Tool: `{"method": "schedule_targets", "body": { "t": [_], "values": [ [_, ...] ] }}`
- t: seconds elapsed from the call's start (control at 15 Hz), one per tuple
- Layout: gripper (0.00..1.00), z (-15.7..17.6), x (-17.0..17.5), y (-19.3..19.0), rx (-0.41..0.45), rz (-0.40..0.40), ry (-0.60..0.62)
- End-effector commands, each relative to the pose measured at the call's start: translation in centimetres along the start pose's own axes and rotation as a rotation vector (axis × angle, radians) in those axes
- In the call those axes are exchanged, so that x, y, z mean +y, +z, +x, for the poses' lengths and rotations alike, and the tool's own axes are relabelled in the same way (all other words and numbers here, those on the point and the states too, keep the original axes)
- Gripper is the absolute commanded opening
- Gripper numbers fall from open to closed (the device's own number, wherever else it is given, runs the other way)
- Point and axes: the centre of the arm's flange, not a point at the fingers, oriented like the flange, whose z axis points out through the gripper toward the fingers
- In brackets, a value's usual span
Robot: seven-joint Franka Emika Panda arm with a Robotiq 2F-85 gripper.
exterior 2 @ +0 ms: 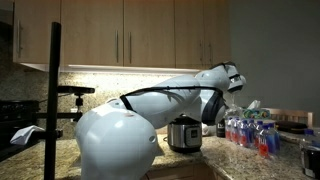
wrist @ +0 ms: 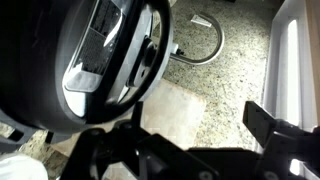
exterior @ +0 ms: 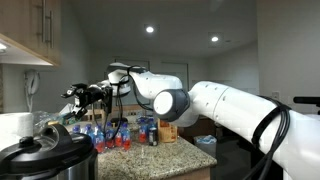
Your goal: Put the lid on the cooker
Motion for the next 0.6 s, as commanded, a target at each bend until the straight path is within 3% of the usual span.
{"method": "schedule_targets", "body": {
  "t": [0.0, 0.53],
  "values": [
    [1.0, -3.7, -3.9, 0.3, 0.087, -0.136, 0.06],
    [1.0, -3.4, -10.5, -2.4, 0.295, -0.453, 0.108]
  ]
}}
